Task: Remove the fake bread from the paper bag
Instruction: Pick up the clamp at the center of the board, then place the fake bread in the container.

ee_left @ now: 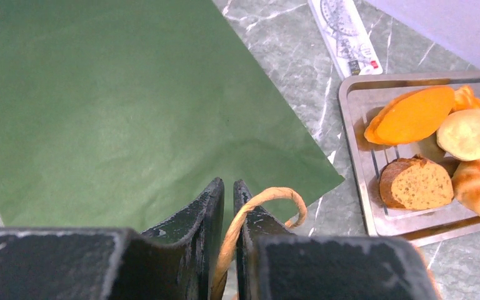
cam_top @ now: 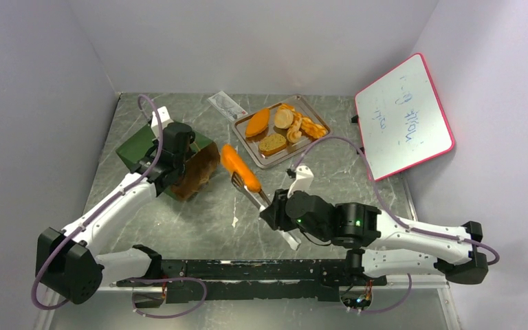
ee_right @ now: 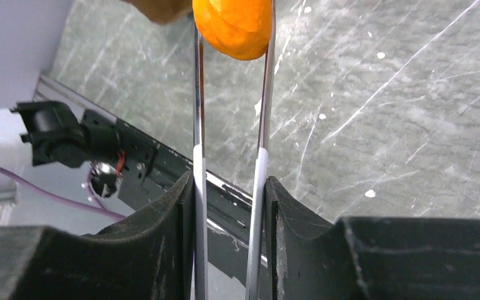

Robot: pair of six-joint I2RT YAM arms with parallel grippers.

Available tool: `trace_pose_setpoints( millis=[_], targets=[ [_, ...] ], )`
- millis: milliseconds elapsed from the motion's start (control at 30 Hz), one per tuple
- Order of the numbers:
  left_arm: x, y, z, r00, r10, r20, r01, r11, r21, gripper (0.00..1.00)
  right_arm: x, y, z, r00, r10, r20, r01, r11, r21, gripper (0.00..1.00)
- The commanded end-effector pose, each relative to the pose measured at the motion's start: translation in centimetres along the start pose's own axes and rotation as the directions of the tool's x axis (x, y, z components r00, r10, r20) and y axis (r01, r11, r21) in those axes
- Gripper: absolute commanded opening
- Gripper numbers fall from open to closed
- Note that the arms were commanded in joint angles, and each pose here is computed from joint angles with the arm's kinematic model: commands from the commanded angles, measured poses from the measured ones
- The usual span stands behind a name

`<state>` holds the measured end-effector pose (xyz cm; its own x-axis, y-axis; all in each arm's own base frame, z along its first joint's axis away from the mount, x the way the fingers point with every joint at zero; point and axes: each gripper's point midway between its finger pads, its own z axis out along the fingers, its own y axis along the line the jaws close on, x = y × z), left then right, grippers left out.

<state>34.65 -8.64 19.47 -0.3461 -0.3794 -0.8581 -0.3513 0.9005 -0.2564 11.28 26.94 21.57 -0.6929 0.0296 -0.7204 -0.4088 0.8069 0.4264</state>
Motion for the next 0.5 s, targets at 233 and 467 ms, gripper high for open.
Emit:
trace_pose_setpoints(
  millis=[233, 467],
  targets=[
    [-6.5, -2.3, -3.2, 0.995, -0.006, 0.101, -0.003, 0.996, 0.093, 0.07, -9.0, -0.1, -2.5, 0.924, 0.138, 0.357, -0.161, 0.986, 0.034, 0.00],
    [-9.4, -4.6, -4.8, 0.994, -0.018, 0.111, -0.002, 0.984, 0.180, 0.07, -13.0, -1.8, -2.0, 0.894, 0.126, 0.430, -0.178, 0.980, 0.084, 0.00]
  ],
)
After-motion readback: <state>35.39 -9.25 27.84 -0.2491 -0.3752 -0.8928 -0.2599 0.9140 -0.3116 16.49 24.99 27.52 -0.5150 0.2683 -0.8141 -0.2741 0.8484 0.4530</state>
